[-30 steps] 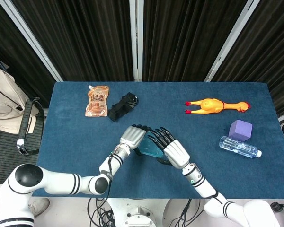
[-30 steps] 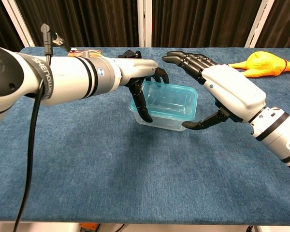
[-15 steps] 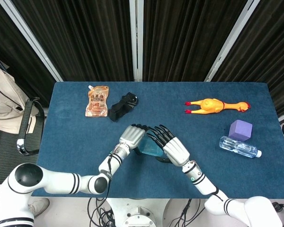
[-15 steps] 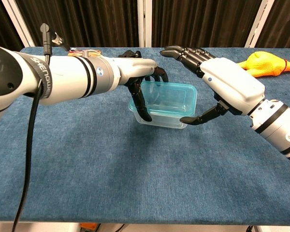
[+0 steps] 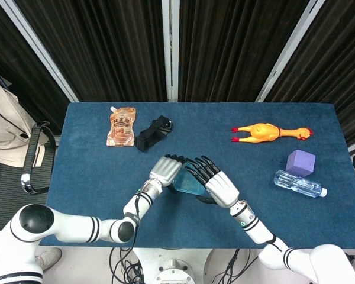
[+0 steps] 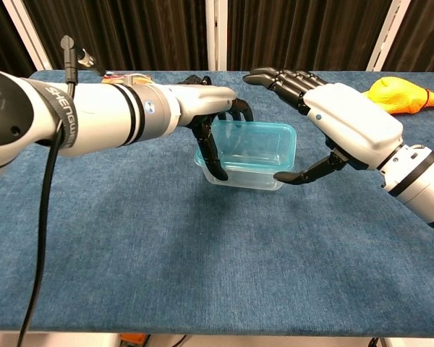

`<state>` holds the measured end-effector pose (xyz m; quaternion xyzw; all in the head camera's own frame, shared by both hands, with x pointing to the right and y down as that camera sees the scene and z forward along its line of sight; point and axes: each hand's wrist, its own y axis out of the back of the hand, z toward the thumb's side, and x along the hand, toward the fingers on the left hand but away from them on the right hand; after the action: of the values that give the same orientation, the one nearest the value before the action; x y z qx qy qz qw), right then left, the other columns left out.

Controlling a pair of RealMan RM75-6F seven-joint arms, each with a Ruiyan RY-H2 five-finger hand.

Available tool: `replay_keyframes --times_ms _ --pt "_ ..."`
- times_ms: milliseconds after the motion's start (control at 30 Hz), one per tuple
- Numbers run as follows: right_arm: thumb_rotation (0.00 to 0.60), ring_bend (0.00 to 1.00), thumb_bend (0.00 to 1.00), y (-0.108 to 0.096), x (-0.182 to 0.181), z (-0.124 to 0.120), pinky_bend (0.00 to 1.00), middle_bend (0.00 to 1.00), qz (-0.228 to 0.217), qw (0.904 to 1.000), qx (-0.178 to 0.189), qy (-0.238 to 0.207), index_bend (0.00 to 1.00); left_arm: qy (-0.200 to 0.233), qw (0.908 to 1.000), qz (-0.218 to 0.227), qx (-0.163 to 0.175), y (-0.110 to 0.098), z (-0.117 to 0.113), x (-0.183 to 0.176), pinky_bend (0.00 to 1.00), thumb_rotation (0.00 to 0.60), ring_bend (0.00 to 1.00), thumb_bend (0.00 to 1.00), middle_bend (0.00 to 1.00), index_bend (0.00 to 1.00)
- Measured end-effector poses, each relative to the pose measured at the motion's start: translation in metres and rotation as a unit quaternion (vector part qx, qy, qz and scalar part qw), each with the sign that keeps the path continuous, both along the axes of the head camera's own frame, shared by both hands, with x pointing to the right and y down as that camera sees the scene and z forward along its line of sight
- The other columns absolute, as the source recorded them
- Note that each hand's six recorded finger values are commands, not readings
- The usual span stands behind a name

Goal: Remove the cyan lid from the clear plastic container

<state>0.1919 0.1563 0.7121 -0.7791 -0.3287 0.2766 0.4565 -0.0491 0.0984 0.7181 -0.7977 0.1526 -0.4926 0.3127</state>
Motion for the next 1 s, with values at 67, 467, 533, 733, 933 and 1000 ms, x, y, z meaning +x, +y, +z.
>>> replay_keyframes --times_ms 67,467,533,733,933,1000 --pt "0.6 0.0 0.18 -0.0004 0.0003 -0.001 0.0 0.02 0.001 1.0 0.001 0.0 0.0 0.0 1.0 0.001 0.001 0.0 -0.0001 0.0004 0.2 0.6 0.18 0.0 0.29 0.31" --pt "0.6 0.0 0.23 -0.0025 0.0017 -0.0069 0.0 0.05 0.003 0.9999 0.006 -0.008 0.0 -0.007 0.9999 0.008 0.009 0.0 0.0006 0.0014 0.2 0.6 0.18 0.0 0.29 0.31" --pt "0.6 0.0 0.24 -0.003 0.0025 -0.0077 0.0 0.06 0.005 0.9999 0.007 -0.008 0.0 -0.007 0.9999 0.008 0.009 0.0002 0.0008 0.0015 0.2 0.6 0.18 0.0 0.29 0.3" --pt "0.6 0.0 0.33 -0.0046 0.0025 -0.0078 0.0 0.11 0.007 0.9999 0.013 -0.006 0.1 -0.003 0.9999 0.009 0.008 0.0009 -0.0003 0.0031 0.19 0.6 0.18 0.0 0.27 0.25" --pt "0.6 0.0 0.39 -0.0062 0.0019 -0.0078 0.0 0.19 0.01 0.9997 0.02 -0.009 0.33 0.005 0.9999 0.01 0.01 0.0004 -0.0031 0.004 0.15 0.6 0.14 0.0 0.23 0.19" --pt "0.6 0.0 0.41 -0.0062 0.0021 -0.0071 0.0 0.21 0.01 0.9997 0.021 -0.01 0.37 0.007 0.9999 0.009 0.011 0.0 -0.0036 0.0037 0.14 0.6 0.14 0.0 0.23 0.18"
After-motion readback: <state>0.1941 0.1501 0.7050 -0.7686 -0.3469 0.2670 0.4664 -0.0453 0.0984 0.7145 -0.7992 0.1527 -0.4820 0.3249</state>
